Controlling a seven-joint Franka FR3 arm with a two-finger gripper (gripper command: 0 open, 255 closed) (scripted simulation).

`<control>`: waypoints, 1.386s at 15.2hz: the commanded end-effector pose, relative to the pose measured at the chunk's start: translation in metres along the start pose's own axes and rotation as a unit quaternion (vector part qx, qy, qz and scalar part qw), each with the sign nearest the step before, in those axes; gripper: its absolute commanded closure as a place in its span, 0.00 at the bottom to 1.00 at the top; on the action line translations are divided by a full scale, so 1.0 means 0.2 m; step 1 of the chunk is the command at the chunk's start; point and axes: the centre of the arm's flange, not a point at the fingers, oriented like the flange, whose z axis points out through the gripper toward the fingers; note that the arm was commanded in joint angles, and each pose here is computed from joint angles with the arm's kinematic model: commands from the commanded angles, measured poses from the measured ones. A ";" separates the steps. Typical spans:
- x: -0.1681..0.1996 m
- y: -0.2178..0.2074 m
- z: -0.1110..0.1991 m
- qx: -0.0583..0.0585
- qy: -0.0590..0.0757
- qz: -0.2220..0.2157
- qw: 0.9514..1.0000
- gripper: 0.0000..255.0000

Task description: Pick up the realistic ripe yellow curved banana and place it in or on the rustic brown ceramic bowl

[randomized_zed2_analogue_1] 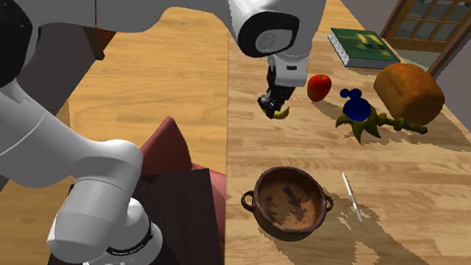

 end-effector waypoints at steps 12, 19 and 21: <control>0.71 0.47 -0.06 0.000 0.000 -0.001 1.000 1.00; 0.92 0.61 0.00 0.000 0.000 -0.001 1.000 1.00; 0.92 0.62 0.06 0.000 0.000 -0.001 1.000 1.00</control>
